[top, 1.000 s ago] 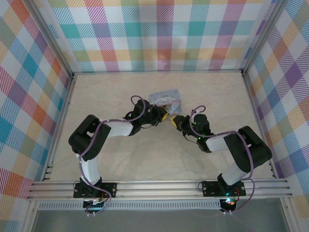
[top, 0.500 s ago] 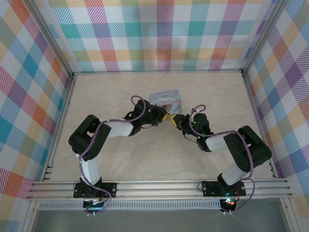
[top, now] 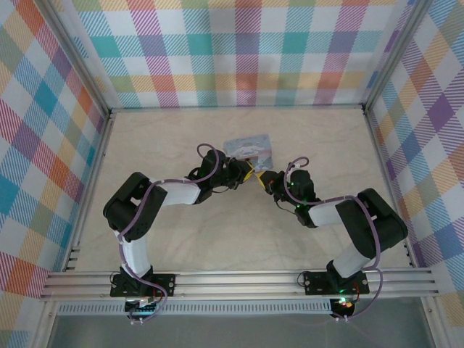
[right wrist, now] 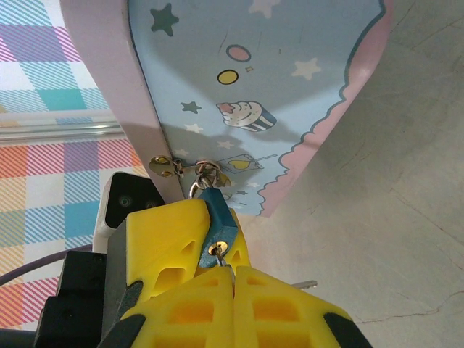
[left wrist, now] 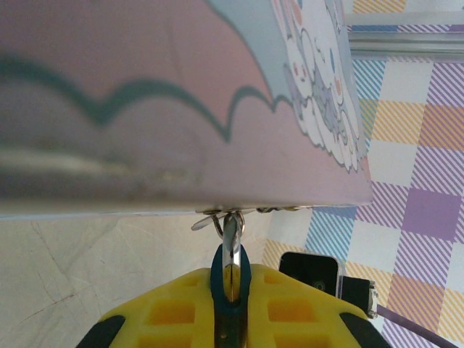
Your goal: Unlock the padlock with the key
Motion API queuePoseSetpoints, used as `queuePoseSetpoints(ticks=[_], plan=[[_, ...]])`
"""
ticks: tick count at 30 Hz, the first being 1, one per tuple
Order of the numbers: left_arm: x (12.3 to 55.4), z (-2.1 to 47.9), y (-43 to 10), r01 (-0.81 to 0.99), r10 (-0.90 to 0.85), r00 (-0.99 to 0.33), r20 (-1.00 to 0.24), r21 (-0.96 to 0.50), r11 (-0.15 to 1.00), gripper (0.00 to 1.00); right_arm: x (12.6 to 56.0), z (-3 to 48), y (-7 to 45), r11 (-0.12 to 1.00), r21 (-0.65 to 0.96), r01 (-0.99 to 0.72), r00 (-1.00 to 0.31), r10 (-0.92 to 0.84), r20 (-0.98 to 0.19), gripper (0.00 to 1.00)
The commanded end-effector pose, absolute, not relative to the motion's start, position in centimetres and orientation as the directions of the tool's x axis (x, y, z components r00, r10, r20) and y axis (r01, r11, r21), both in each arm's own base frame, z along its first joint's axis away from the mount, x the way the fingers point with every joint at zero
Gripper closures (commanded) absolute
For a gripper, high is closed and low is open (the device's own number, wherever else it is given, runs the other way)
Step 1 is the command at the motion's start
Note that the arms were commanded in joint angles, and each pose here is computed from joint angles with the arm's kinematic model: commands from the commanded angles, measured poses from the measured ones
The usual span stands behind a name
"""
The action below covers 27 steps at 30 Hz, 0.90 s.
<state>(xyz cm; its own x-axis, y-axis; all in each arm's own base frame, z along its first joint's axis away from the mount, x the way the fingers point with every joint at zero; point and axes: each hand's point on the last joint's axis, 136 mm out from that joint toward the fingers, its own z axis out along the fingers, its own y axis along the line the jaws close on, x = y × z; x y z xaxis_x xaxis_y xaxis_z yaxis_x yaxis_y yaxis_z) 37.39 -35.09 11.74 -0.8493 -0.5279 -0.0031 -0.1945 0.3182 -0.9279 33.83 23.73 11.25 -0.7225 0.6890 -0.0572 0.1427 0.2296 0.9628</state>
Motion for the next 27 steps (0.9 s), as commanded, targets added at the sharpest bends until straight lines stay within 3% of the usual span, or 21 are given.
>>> queuePoseSetpoints(ticks=[1,13,22,27], plan=[[36.7,13.5,-36.7,-0.142,-0.496,-0.868,-0.004,-0.956,0.256,0.87,34.6,13.1,24.5,0.234,0.969,0.079,-0.713,0.693,-0.109,1.0],[36.7,13.8,-36.9,-0.134,-0.496,-0.869,-0.007,-0.959,0.249,0.88,34.0,13.6,25.9,0.219,0.972,0.089,-0.718,0.69,-0.09,1.0],[36.4,13.9,-36.9,-0.128,-0.49,-0.872,-0.008,-0.962,0.242,0.89,34.6,13.6,26.0,0.089,0.984,0.151,-0.701,0.712,0.043,1.0],[36.2,13.9,-37.0,-0.126,-0.48,-0.877,-0.004,-0.963,0.238,0.89,34.6,13.4,25.6,0.088,0.983,0.161,-0.7,0.712,0.051,1.0]])
